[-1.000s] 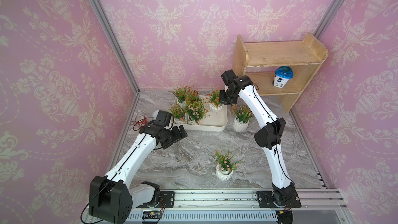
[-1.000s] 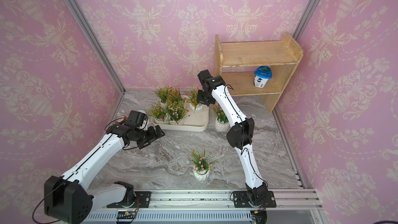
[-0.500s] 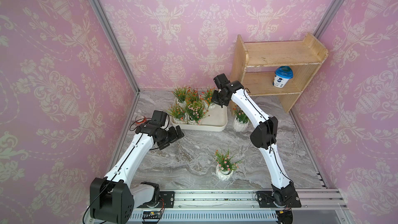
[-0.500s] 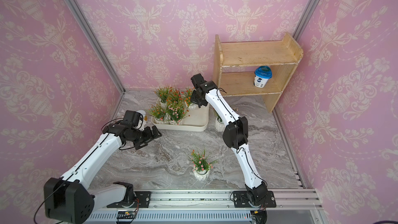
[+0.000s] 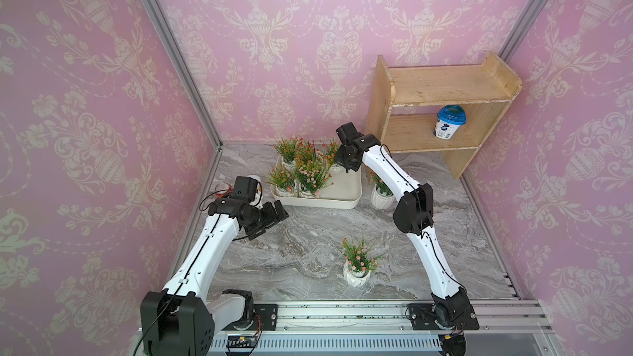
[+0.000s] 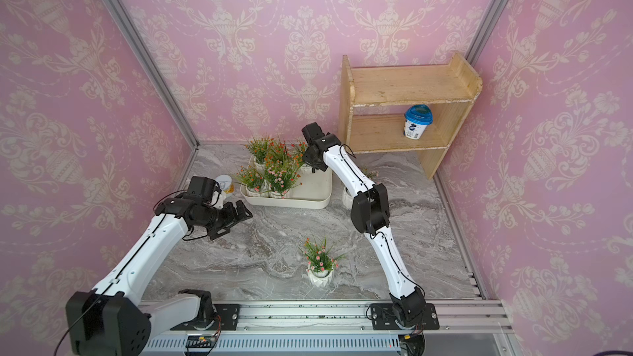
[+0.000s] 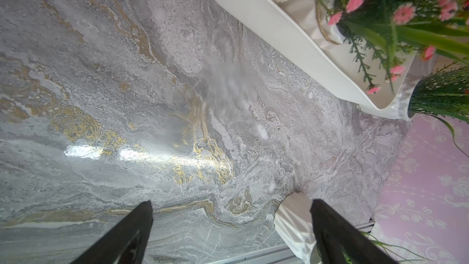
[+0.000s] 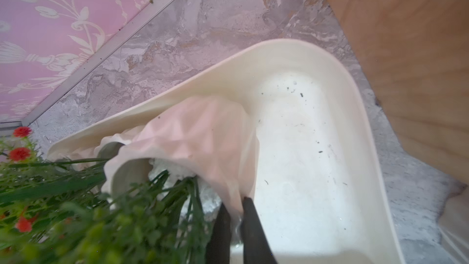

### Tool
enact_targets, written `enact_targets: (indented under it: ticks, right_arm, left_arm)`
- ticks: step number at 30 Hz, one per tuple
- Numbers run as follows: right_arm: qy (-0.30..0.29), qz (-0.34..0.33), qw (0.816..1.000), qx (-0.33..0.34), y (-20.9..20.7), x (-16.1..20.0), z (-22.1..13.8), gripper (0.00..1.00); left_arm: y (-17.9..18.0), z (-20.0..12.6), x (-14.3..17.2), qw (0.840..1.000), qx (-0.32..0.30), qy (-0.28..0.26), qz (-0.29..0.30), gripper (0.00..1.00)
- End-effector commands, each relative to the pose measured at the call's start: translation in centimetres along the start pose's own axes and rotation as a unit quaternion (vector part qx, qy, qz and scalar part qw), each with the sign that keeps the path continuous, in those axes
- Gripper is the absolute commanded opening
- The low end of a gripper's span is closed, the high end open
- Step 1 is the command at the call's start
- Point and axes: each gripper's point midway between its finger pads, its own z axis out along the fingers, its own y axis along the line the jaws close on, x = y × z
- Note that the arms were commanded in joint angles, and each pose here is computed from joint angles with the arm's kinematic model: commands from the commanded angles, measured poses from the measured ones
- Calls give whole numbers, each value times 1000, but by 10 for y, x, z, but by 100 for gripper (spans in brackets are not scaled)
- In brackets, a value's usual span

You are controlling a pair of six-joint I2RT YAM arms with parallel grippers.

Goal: Put the potted gypsophila into the storage box
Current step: Place the baby's breath potted plant at the storage box.

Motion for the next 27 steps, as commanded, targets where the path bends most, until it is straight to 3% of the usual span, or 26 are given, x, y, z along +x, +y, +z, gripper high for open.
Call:
enact_targets:
  ticks: [1,20,27]
  right_arm:
    - [-25,25,999,-26,14,-11,3,2]
    - [-10,38,998,-39,17,-1,31,7]
    - [-10,29,998,-46,20,-2,30,20]
  left_arm:
    - [-2,-10,2,1000,8,3,11,99]
    - [3,-14,5,1000,7,1,5,99]
    - [3,-15,5,1000,8,-2,0,99]
